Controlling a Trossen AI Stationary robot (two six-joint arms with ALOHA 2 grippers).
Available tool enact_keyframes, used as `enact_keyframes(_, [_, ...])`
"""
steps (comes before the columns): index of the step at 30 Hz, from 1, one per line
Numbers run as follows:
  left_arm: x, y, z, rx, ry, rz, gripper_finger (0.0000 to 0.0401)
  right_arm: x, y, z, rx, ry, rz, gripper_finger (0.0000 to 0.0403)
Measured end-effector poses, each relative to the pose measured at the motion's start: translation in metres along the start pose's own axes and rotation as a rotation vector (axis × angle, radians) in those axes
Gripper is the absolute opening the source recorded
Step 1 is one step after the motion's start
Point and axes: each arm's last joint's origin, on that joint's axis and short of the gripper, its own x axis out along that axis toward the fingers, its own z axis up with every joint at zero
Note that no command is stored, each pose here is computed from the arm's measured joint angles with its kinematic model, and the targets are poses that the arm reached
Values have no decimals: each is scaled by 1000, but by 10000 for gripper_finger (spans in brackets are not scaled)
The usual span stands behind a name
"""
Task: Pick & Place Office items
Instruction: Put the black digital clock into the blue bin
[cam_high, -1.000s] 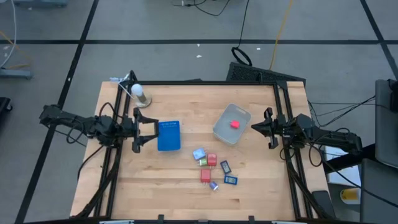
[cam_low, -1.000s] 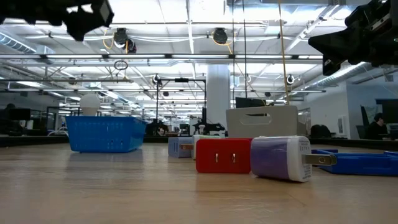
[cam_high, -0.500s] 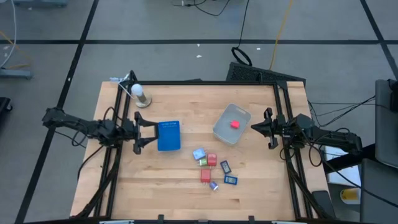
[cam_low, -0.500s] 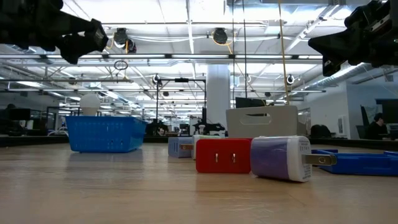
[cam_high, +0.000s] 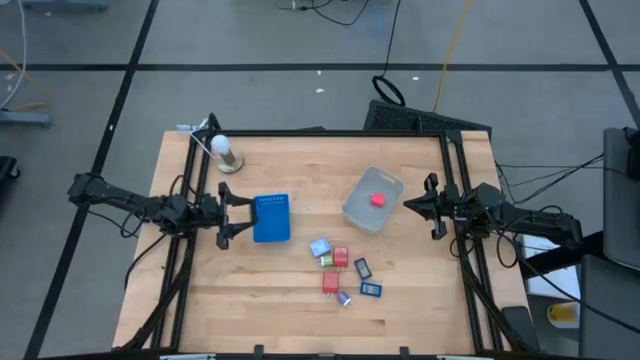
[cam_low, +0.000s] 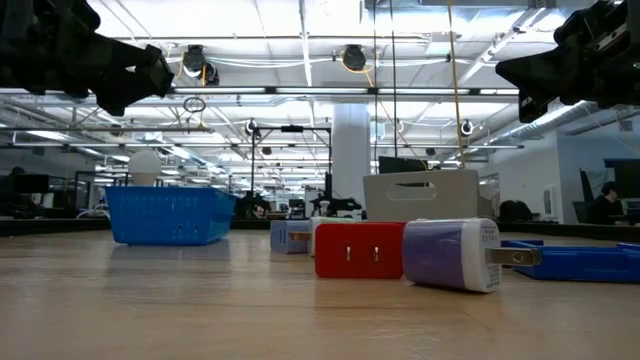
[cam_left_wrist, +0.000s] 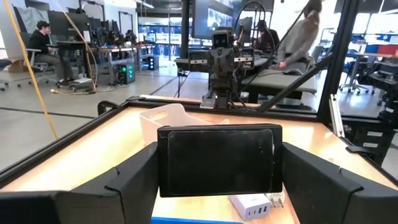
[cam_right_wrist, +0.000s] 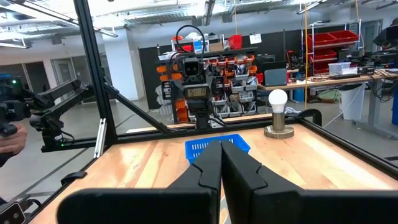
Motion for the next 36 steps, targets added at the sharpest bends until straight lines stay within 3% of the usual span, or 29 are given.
enact_keyframes(8, [0,-1,17,-114,-107,-21,285,0,0,0,0,0,-1,0])
enact_keyframes(14, [2,-2,62,-182,-122,7,285,0,-1,0,0,-4,-29,0])
enact_keyframes(18, [11,-5,83,-170,-10,71,285,0,-1,0,0,-1,-29,0])
enact_keyframes(24, [37,-13,97,-102,277,169,285,0,-1,0,0,0,-30,0])
enact_keyframes(28, [53,-20,93,-26,458,169,285,0,-1,-2,3,19,-32,0])
enact_keyframes(36, [78,-18,73,19,644,202,285,0,-1,-3,4,28,-34,0])
